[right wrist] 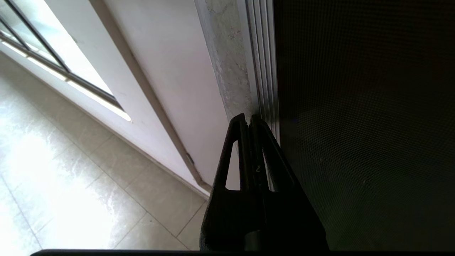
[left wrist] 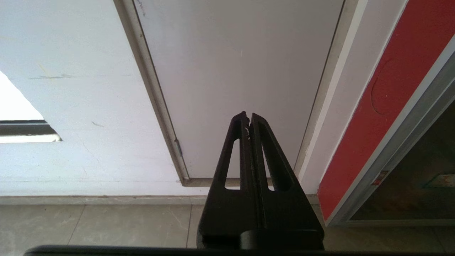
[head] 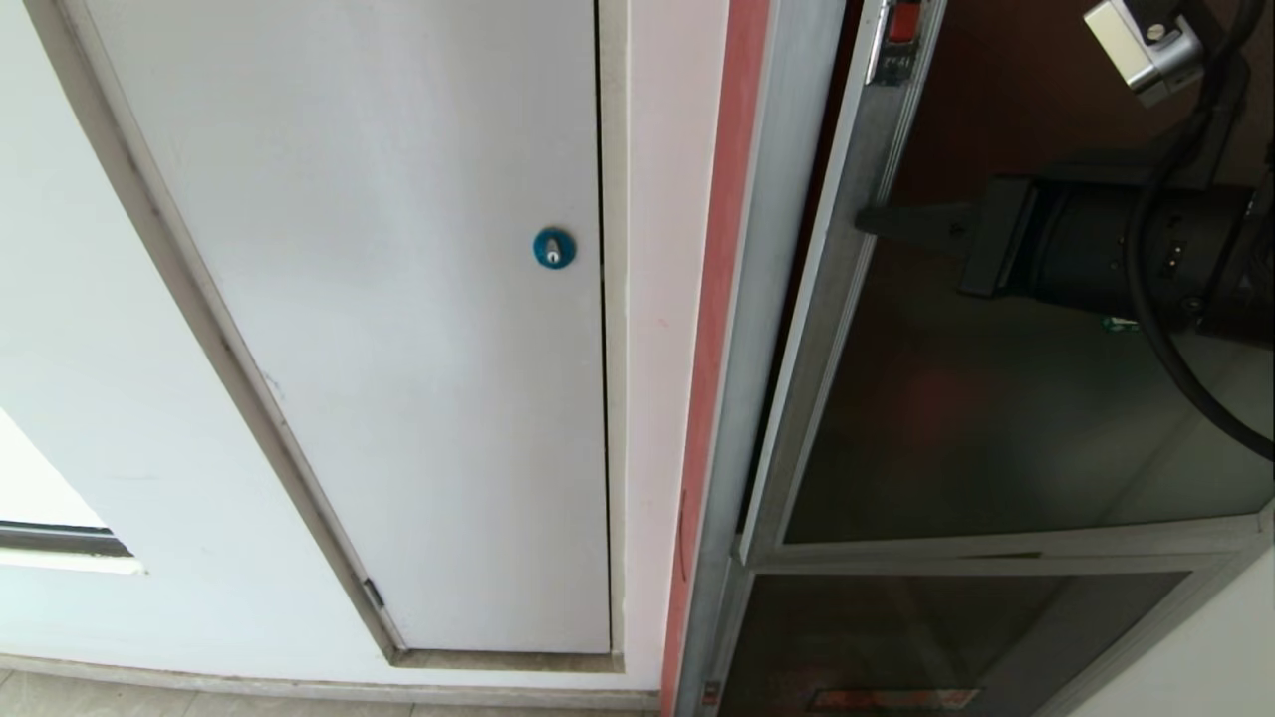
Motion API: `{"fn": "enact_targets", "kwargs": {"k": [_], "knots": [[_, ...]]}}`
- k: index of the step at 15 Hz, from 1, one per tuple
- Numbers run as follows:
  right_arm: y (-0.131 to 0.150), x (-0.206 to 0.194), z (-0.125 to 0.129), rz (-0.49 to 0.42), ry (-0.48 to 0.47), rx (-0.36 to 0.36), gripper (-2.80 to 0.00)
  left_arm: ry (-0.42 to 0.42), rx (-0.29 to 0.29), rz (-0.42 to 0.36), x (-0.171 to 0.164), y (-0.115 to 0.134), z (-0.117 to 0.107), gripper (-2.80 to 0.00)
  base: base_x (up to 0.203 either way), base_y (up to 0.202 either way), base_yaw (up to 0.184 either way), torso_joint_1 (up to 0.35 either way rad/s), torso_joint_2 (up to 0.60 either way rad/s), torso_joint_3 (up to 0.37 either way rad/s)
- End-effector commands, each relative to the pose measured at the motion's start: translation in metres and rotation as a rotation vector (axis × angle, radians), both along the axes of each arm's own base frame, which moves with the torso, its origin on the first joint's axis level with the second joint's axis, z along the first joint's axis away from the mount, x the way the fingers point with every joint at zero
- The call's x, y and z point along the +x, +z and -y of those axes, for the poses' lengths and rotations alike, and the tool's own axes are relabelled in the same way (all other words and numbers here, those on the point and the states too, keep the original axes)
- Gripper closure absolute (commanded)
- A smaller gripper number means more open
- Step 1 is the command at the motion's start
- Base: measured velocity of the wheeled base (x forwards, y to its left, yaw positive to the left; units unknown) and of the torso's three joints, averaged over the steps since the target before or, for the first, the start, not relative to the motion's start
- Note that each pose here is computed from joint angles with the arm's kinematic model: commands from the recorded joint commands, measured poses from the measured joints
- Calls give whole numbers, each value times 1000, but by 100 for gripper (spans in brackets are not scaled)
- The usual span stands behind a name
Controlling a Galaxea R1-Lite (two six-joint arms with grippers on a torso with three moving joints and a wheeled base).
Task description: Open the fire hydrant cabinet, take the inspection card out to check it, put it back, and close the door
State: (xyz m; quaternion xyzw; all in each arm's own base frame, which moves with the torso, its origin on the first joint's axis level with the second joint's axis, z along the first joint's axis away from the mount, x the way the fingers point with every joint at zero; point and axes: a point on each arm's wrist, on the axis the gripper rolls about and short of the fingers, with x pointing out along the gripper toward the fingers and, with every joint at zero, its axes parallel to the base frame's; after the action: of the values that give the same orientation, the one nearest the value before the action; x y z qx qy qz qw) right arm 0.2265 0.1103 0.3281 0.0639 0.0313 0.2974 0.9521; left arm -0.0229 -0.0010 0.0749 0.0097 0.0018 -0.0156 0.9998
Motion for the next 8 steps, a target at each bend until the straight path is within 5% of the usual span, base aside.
{"fn": "enact_targets", "kwargs": {"k": [1, 8], "knots": [[-2, 10, -4, -9, -4, -4, 0, -1, 0, -1, 0, 0, 0, 0, 0, 0, 0, 0, 0, 0], [-1, 35, -15, -10, -68, -7, 0, -1, 0, -1, 0, 0, 0, 0, 0, 0, 0, 0, 0, 0]]}}
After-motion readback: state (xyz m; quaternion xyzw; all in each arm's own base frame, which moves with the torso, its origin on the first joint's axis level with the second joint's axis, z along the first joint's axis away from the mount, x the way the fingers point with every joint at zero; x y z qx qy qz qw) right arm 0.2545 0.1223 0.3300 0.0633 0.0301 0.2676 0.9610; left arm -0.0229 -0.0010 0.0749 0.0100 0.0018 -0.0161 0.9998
